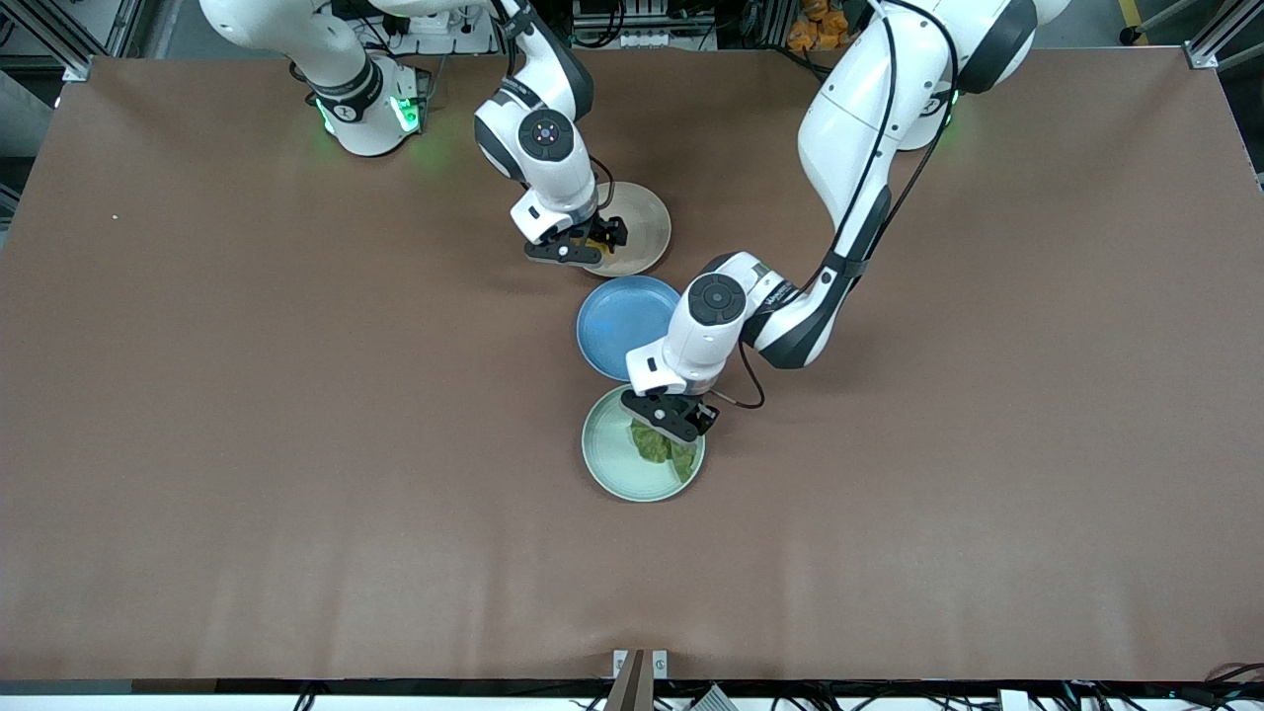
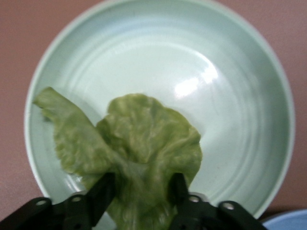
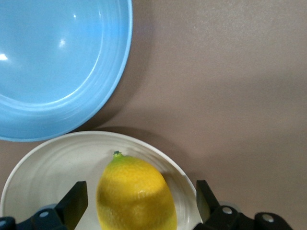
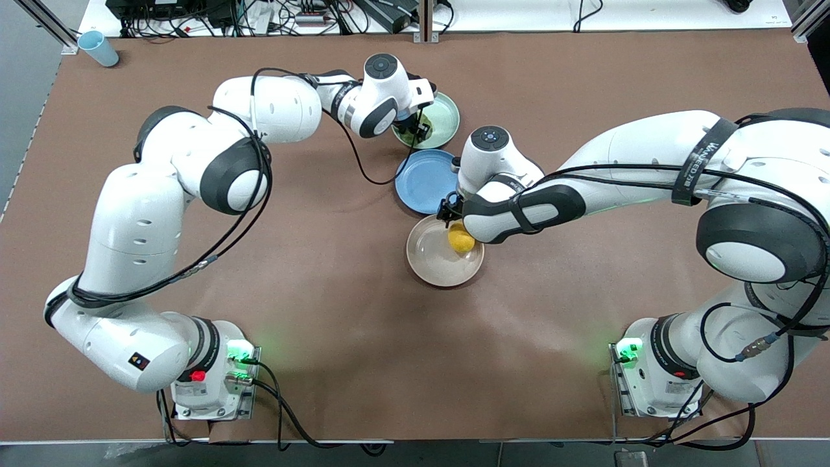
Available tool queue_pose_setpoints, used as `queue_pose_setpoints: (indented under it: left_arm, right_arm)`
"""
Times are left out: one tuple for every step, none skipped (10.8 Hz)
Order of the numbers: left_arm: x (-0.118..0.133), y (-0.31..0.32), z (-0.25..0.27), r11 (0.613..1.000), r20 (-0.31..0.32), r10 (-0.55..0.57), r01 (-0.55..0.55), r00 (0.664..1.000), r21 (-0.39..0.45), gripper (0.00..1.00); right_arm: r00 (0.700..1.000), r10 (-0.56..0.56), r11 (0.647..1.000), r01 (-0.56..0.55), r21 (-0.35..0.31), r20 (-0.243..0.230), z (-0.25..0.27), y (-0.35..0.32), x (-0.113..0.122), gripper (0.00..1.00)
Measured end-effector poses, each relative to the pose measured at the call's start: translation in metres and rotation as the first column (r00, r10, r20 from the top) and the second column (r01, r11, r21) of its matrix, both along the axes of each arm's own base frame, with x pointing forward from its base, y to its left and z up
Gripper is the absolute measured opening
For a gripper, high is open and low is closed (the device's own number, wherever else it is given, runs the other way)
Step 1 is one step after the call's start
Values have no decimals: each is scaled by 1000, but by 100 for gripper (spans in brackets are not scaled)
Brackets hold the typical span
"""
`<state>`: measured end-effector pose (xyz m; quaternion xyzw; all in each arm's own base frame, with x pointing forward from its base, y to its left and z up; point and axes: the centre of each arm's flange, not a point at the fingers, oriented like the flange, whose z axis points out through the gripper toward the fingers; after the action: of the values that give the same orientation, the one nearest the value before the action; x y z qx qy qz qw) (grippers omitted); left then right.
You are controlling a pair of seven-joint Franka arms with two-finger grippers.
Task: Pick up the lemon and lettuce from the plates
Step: 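Close the left gripper on lettuce while the right gripper grasps the lemon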
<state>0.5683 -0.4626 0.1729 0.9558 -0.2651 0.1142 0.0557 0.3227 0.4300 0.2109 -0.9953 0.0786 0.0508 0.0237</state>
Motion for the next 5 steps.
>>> queue_pose_setpoints:
  left_arm:
    - [2, 0, 2, 1000, 6, -1, 1, 1000, 0, 46]
    - [4, 1, 4, 1000, 14, -4, 4, 1000, 5, 32]
    - [5, 2, 5, 1000, 18, -5, 5, 1000, 7, 17]
    - [6, 2, 5, 1000, 20, -6, 5, 1000, 8, 4]
    - [7, 3, 7, 1000, 23, -3, 3, 1000, 7, 3]
  right_arm:
    - [1000, -7, 1000, 7, -2, -1, -1, 1, -1, 100]
    - [1000, -15, 1000, 15, 1, 3, -3, 2, -2, 100]
    - [1000, -18, 1000, 18, 3, 6, -6, 3, -3, 95]
    - [1000, -20, 1000, 20, 6, 10, -9, 3, -3, 94]
    - [999, -30, 1000, 30, 9, 14, -10, 4, -2, 83]
